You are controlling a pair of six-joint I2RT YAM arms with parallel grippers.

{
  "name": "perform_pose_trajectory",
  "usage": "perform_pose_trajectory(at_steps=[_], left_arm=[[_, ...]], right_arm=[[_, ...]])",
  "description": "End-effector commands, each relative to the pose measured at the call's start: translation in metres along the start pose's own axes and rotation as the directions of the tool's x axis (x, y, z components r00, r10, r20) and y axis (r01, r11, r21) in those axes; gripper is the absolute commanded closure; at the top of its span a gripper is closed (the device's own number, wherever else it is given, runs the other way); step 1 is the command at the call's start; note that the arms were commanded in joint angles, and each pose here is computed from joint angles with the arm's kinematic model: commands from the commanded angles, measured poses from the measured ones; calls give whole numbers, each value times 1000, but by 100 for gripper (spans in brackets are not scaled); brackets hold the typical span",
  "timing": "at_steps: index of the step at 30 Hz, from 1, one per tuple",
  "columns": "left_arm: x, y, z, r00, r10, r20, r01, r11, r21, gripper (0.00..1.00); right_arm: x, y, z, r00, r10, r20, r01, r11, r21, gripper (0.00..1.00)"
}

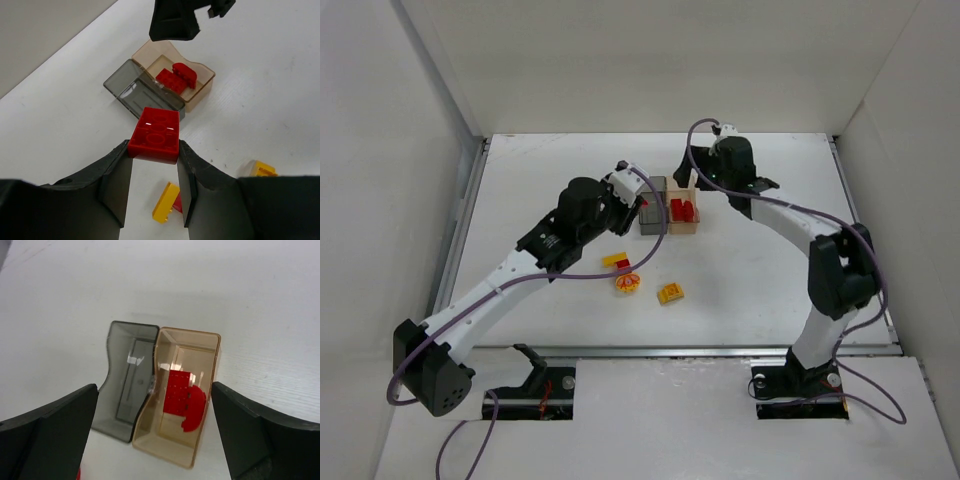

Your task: Sort the legos into containers by color

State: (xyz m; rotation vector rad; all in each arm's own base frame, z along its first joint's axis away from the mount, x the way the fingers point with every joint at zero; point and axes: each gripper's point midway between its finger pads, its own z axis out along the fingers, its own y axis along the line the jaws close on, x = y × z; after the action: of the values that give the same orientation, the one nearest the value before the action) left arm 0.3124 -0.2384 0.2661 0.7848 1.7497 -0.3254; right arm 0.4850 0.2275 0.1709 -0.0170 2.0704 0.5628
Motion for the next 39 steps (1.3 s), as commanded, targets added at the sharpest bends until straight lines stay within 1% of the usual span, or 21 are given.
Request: perform_pose_trajectory(at_steps=[1, 3, 4, 5, 7, 10, 11, 12, 13, 14, 15, 17, 21, 22, 23, 24, 25, 28, 29, 32, 39], left_arm=[[-49, -14, -13, 991, -12, 137, -3, 994, 107, 100], [-62, -22, -16, 987, -29, 158, 3, 987, 161, 100], [-66, -24, -18, 986, -43, 160, 15, 985, 171, 100], [-69, -27, -17, 985, -60, 161, 28, 981, 191, 100], [-81, -32, -19, 978, -112, 173, 72, 972, 224, 100], [-99, -53, -23, 969, -147, 197, 69, 932, 357, 100], [-106, -59, -28, 966, -157, 206, 65, 917, 394, 100], [-110, -65, -28, 963, -172, 207, 68, 900, 431, 100], [-119, -76, -32, 958, -204, 201, 80, 865, 495, 100], [-120, -81, -34, 959, -213, 187, 84, 845, 528, 100], [-123, -90, -37, 959, -211, 189, 70, 824, 562, 100], [-125, -98, -37, 961, -217, 170, 75, 799, 597, 100], [-121, -106, -33, 965, -234, 120, 116, 789, 604, 100], [-126, -107, -35, 964, -233, 130, 110, 790, 603, 100], [-119, -104, -27, 963, -252, 93, 154, 802, 577, 100], [-123, -105, -28, 960, -265, 87, 170, 805, 569, 100], [-113, -106, -22, 960, -276, 39, 208, 805, 556, 100], [-107, -110, -15, 958, -286, -23, 251, 797, 549, 100], [-107, -110, -15, 958, -286, -23, 252, 797, 549, 100], [-112, -110, -13, 952, -304, -22, 265, 792, 550, 100], [-98, -117, -13, 952, -297, -72, 286, 785, 550, 100]], right_arm=[[-78, 54, -79, 911, -304, 278, 347, 930, -119, 0], [-77, 66, -110, 845, -421, 329, 473, 876, -94, 2], [-57, 62, -119, 821, -477, 314, 527, 845, -92, 2], [-68, 70, -149, 747, -546, 380, 608, 792, -57, 5], [-49, 79, -168, 709, -582, 399, 658, 749, -77, 8], [-18, 92, -197, 663, -610, 434, 714, 690, -122, 30], [-7, 92, -200, 664, -612, 429, 716, 685, -131, 38], [-12, 96, -214, 653, -601, 462, 717, 687, -120, 54], [-12, 97, -220, 650, -598, 469, 714, 692, -107, 55], [-16, 96, -225, 646, -594, 480, 710, 698, -91, 55], [-14, 94, -232, 648, -583, 490, 703, 705, -92, 49], [-16, 99, -244, 637, -569, 520, 708, 698, -104, 43], [-21, 99, -259, 616, -562, 553, 712, 697, -85, 32], [-22, 101, -263, 612, -556, 563, 711, 698, -84, 28], [-22, 100, -263, 613, -557, 561, 708, 702, -77, 27], [-25, 104, -266, 609, -551, 571, 710, 700, -82, 25], [-27, 108, -269, 604, -545, 582, 714, 694, -92, 24], [-23, 113, -261, 596, -563, 572, 736, 668, -110, 24], [-24, 117, -262, 584, -570, 577, 748, 655, -109, 23], [-16, 124, -256, 583, -583, 565, 763, 632, -136, 23], [-18, 128, -250, 580, -594, 557, 768, 626, -133, 28]])
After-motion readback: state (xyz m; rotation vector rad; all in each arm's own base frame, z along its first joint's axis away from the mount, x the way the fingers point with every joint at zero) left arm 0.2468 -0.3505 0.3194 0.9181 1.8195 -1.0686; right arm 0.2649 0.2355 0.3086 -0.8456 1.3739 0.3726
